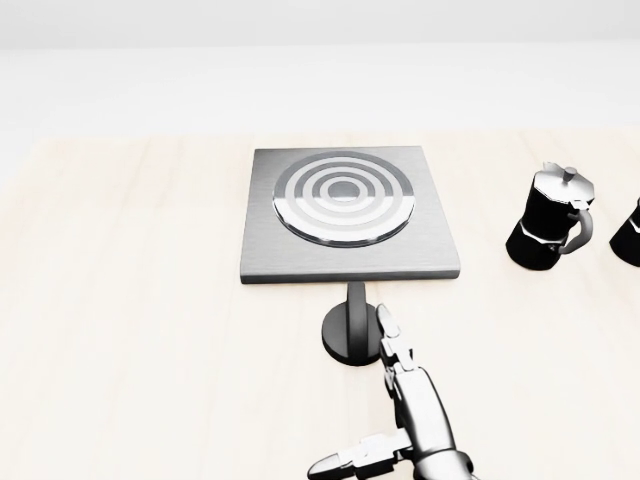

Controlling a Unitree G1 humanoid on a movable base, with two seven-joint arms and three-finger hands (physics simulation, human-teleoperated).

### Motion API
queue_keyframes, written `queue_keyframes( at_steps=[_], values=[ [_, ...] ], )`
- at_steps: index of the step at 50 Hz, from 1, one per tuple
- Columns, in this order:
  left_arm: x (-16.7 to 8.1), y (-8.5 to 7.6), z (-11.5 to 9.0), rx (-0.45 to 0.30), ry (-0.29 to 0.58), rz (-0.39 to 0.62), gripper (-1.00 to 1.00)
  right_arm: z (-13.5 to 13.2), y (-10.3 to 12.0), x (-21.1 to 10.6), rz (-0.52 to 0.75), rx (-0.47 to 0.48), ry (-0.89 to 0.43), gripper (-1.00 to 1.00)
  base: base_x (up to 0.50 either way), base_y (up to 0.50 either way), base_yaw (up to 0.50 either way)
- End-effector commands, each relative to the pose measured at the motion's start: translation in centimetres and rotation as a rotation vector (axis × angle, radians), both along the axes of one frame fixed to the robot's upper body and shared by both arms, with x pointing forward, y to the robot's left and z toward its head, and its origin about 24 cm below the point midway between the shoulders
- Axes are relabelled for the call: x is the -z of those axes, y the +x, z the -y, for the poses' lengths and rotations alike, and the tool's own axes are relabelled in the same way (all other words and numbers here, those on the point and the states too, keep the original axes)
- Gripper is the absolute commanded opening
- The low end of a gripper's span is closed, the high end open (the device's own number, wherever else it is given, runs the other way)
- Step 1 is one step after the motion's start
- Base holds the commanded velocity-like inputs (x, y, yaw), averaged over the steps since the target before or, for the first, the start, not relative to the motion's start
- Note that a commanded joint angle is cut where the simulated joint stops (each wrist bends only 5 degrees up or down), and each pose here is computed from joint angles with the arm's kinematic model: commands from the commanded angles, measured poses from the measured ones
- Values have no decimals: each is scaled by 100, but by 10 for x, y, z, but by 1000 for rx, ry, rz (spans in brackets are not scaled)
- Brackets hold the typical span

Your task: Turn off the stove.

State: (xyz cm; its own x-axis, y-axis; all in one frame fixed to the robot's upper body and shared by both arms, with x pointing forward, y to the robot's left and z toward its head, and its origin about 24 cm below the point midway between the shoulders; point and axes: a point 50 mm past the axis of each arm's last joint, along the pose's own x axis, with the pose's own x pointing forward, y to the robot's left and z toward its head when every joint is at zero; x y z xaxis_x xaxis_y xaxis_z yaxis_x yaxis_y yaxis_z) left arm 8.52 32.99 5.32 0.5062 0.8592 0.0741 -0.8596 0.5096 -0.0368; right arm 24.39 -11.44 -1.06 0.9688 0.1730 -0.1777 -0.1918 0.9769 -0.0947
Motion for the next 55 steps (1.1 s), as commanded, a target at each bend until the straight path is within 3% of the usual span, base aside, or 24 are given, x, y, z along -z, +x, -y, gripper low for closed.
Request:
queue_keyframes(
  at_steps=[1, 14, 26, 33, 36, 40, 48, 53, 55],
  values=[
    [1, 0, 0, -1, -3, 0, 100, -8, 3, 12, -58, -26, -13, 100, 0, 0, 0],
    [2, 1, 0, -1, -8, -2, 100, -25, 6, 17, -86, -86, -15, 100, 0, 0, 0],
    [-3, -1, 0, -4, 5, 11, 100, -60, 10, 3, -34, -254, -47, 100, 0, 0, 0],
    [-1, -1, 0, -3, -1, 7, 100, -71, 16, 2, -76, -339, -40, 100, 0, 0, 0],
    [-2, -1, 0, -3, 2, 10, 100, -69, 32, -2, -66, -312, -63, 100, 0, 0, 0],
    [0, 0, 0, -3, -3, 8, 100, -55, 70, -27, -21, -189, -102, 100, 1, 0, 0],
    [-3, 0, 0, -1, 3, 16, 100, -25, 135, -66, -30, -57, -134, 100, 0, 0, 0],
    [-2, 2, 0, -1, 1, 18, 100, 2, 162, -108, -9, 82, -146, 100, 1, 0, 0],
    [-4, 1, 0, -1, 7, 23, 100, 6, 169, -124, 4, 93, -138, 100, 1, 0, 0]
  ],
)
